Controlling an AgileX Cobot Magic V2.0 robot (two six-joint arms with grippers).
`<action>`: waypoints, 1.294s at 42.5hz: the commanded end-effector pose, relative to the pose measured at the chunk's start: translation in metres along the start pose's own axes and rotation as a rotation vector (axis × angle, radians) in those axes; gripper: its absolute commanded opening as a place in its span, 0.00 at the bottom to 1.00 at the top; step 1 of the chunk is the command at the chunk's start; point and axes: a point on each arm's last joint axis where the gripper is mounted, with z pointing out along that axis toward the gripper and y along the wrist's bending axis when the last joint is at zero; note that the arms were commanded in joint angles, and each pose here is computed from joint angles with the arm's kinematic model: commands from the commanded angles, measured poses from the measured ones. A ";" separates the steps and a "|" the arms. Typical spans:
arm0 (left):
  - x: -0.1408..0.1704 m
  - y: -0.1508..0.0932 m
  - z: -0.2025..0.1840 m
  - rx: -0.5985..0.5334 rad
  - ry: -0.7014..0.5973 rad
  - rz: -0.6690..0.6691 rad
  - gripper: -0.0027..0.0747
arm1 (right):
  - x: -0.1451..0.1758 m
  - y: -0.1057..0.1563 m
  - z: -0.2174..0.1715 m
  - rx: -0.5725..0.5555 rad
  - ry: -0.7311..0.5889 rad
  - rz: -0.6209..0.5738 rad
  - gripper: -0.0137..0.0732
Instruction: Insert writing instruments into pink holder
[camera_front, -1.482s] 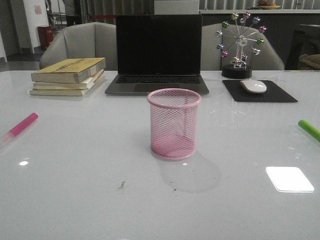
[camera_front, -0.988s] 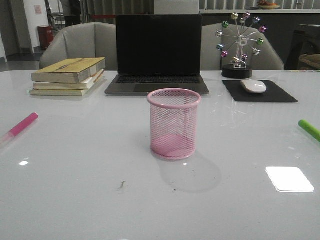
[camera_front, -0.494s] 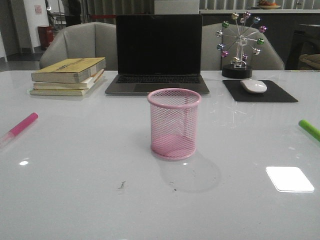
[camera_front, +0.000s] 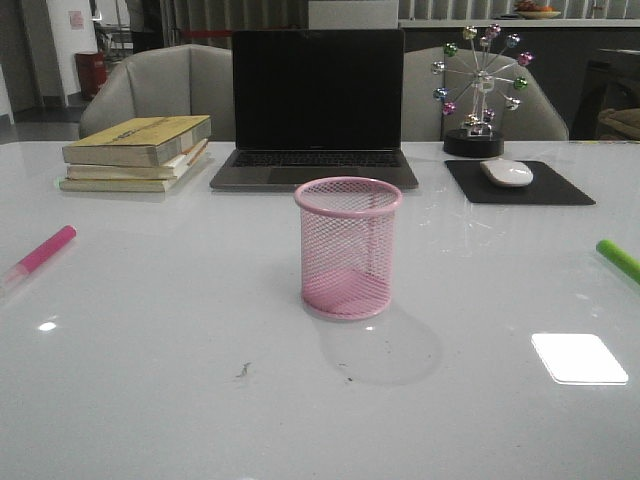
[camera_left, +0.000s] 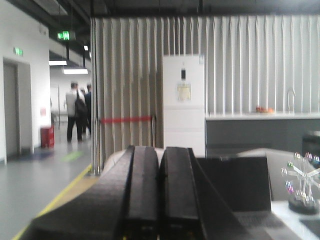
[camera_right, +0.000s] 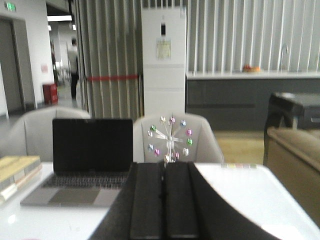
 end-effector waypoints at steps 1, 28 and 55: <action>-0.018 0.000 0.018 0.006 0.103 -0.016 0.15 | -0.021 0.001 0.015 0.010 0.052 0.001 0.22; 0.055 -0.001 0.093 0.023 0.800 -0.026 0.16 | 0.084 -0.007 0.085 0.076 0.899 0.000 0.23; 0.069 -0.048 0.091 0.408 0.830 0.008 0.68 | 0.118 -0.022 0.198 0.140 1.116 0.013 0.75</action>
